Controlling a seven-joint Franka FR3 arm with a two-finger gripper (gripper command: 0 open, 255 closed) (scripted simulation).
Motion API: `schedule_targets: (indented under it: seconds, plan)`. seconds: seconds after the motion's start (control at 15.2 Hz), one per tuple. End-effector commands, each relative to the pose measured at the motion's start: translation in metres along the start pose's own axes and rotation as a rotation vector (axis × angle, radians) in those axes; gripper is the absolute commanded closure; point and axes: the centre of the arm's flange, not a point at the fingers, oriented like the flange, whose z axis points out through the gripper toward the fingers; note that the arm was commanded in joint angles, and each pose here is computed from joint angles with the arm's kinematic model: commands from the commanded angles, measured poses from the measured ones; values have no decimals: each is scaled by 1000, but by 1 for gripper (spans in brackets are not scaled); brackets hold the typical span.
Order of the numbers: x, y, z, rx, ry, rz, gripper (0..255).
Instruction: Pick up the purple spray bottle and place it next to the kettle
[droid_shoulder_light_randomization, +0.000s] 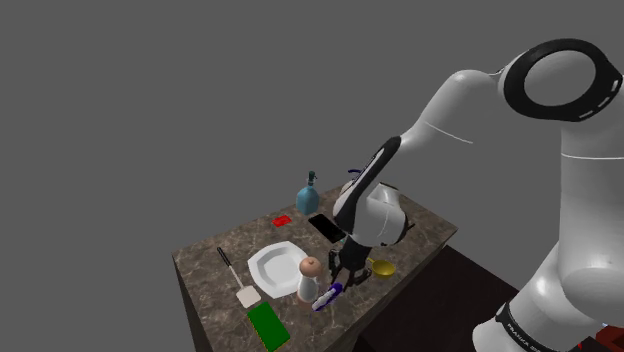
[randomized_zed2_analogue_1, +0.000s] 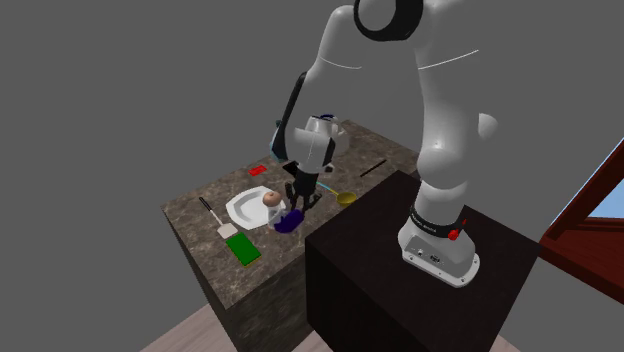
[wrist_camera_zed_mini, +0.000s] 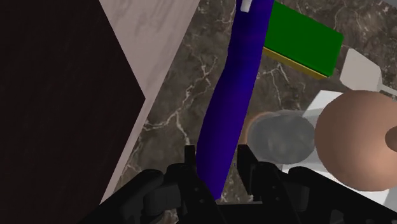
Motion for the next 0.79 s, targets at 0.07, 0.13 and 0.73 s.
schedule_targets:
  seconds: [0.07,0.13,0.73]
  plan:
    - [-6,-1,-15,0,0,0,255]
    - [-8,-2,-20,0,0,0,255]
    - [-24,-6,-65,0,0,0,255]
